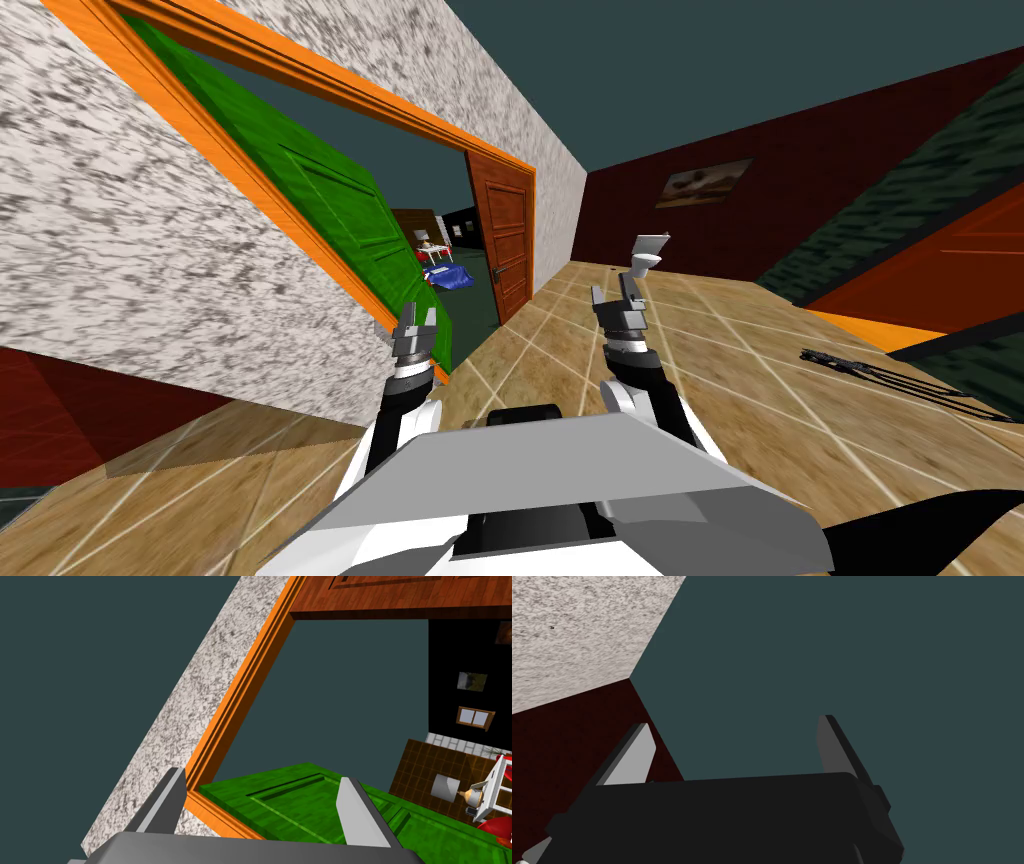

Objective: Push the door open

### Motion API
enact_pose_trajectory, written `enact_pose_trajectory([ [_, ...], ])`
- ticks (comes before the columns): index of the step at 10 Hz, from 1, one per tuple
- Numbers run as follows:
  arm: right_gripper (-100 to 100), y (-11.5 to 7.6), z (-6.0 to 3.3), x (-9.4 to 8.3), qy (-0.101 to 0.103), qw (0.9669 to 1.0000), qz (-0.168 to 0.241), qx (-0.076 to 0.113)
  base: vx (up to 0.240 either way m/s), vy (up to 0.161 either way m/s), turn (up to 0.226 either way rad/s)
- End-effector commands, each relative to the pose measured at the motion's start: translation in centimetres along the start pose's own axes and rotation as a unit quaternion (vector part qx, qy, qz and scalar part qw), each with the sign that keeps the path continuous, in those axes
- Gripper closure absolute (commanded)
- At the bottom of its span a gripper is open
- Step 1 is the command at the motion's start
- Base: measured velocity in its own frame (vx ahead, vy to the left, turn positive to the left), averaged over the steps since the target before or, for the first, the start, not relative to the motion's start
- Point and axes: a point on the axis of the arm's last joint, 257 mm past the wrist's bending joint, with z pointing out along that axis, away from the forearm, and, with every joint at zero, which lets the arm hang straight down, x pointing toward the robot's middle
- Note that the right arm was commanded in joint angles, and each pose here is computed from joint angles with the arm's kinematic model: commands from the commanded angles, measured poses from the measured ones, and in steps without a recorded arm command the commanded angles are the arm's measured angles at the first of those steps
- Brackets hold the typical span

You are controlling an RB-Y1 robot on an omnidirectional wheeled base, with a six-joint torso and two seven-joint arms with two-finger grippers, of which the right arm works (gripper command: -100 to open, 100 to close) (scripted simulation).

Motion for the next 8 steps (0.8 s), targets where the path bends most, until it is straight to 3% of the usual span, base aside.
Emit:
enact_pose_trajectory([
  [1,-100,-0.9,0.07,1.1,0.009,0.9998,0.016,0.006,0.118,-0.015,-0.026],
  [5,-100,-3.4,0.15,4.3,0.036,0.9973,0.059,0.023,0.247,-0.012,-0.070],
  [8,-100,-5.3,0.06,7.2,0.059,0.9931,0.094,0.039,0.202,-0.012,-0.067],
])
